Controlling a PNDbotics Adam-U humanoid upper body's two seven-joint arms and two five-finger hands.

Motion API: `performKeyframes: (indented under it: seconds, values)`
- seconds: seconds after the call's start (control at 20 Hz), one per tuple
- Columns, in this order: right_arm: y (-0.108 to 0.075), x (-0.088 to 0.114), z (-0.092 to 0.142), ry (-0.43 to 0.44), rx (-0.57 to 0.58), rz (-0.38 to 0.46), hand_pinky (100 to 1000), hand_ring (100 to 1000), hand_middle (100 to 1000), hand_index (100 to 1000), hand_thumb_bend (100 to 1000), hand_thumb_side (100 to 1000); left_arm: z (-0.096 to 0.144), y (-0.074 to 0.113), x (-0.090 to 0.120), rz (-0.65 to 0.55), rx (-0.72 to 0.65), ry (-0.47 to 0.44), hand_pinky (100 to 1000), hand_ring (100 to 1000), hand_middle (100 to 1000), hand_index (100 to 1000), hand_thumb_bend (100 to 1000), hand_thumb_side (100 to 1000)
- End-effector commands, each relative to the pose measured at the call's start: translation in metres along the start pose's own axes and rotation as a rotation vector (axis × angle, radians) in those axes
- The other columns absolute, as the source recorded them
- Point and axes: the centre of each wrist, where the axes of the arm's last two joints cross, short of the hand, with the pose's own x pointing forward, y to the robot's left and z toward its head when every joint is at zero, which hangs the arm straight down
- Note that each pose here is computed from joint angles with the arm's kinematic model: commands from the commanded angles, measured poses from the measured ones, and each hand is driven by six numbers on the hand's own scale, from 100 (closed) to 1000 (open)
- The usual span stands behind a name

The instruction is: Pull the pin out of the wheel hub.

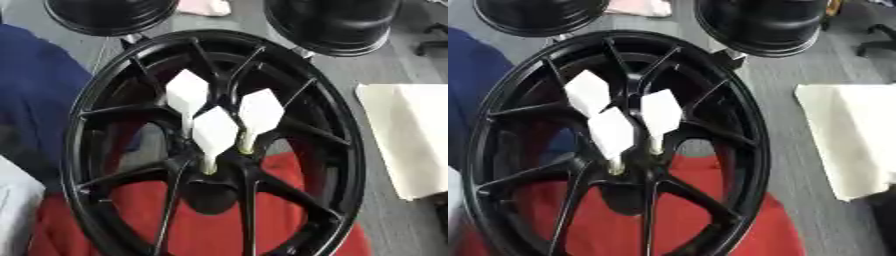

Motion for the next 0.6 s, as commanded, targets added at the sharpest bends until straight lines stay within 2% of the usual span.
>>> performKeyframes:
  seconds: [0.05,0.2,0.5,0.55,0.6]
  values:
    - [-0.019,-0.003,-0.011,-0.032,0.006,0.053,833,908,839,855,256,127,-0.007,0.013,0.018,-0.028,0.025,-0.044,849,835,803,808,307,885]
    - [-0.023,0.001,-0.012,-0.061,0.027,0.047,833,913,845,857,245,100,-0.007,0.013,0.017,-0.025,0.027,-0.043,849,835,803,809,308,884]
    - [-0.030,0.023,-0.009,-0.132,-0.015,-0.008,824,900,832,847,230,111,-0.007,0.012,0.017,-0.018,0.024,-0.042,850,834,803,808,309,883]
    - [-0.030,0.026,-0.009,-0.139,-0.021,-0.015,819,889,820,838,225,129,-0.007,0.012,0.017,-0.017,0.023,-0.042,850,834,804,808,309,884]
    - [-0.031,0.031,-0.008,-0.150,-0.033,-0.028,812,875,804,827,208,216,-0.007,0.011,0.017,-0.016,0.021,-0.042,850,834,804,808,309,884]
